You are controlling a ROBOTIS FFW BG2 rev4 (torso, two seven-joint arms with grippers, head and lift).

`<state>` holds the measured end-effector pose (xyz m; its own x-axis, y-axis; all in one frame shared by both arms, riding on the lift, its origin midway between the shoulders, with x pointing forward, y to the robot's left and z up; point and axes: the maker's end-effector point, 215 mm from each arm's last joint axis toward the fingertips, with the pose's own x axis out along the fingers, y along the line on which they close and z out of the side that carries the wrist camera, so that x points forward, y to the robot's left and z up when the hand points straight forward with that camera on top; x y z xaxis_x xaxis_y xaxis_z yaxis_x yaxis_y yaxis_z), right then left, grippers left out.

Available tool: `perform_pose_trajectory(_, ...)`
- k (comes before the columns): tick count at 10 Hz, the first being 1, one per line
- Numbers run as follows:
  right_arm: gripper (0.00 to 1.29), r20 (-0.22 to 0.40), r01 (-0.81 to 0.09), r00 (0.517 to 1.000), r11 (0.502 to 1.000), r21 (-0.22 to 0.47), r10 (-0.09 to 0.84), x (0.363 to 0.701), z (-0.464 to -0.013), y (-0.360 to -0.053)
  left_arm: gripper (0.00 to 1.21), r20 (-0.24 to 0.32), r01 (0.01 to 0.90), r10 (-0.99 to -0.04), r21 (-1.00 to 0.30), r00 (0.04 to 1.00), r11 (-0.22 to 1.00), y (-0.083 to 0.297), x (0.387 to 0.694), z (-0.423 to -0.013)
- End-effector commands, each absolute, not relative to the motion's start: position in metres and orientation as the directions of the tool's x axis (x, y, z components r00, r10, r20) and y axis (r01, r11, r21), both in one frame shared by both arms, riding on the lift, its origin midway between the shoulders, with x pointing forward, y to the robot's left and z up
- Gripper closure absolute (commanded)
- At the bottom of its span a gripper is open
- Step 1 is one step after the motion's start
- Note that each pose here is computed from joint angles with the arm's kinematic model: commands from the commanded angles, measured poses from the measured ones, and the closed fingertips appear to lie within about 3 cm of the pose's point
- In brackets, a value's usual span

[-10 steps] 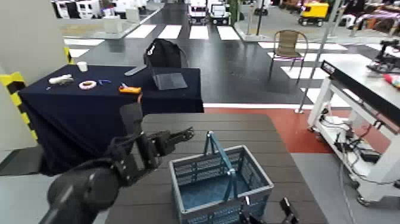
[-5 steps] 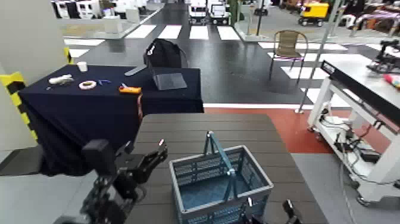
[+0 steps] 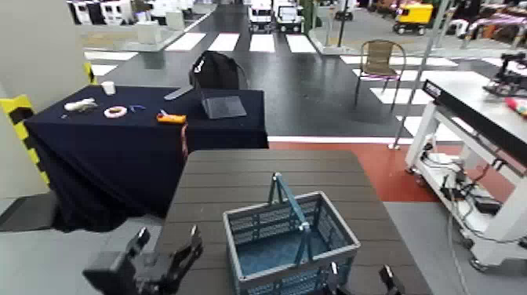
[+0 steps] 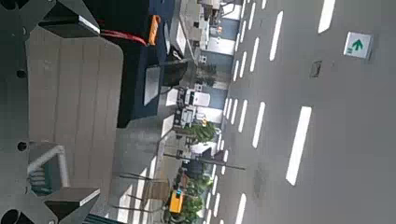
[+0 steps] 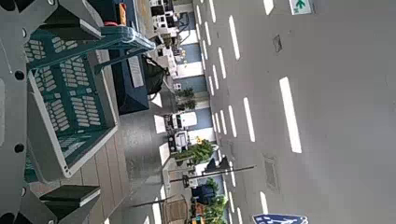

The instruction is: Place the crate on the table.

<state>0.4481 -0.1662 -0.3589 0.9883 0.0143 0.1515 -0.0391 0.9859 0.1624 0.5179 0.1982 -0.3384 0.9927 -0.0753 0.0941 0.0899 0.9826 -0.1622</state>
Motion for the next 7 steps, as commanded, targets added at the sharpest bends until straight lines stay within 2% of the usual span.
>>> perform_pose_trajectory(1, 0.13, 0.15, -0.035, 0.989, 0.988, 0.152, 0.012, 0.447, -0.358, -0.167, 0.11, 0.061, 0.054, -0.049, -0.08, 0.997, 0.995, 0.212, 0.49, -0.361)
perform_pose_trajectory(4, 0.13, 0.143, -0.029, 0.99, 0.989, 0.147, 0.008, 0.446, -0.359, -0.167, 0.11, 0.049, 0.024, -0.023, -0.026, 0.999, 0.999, 0.225, 0.472, -0.37)
perform_pose_trajectory(7, 0.13, 0.142, -0.028, 0.99, 0.989, 0.146, 0.007, 0.446, -0.36, -0.169, 0.11, 0.046, 0.024, -0.023, -0.02, 0.999, 1.0, 0.226, 0.471, -0.372)
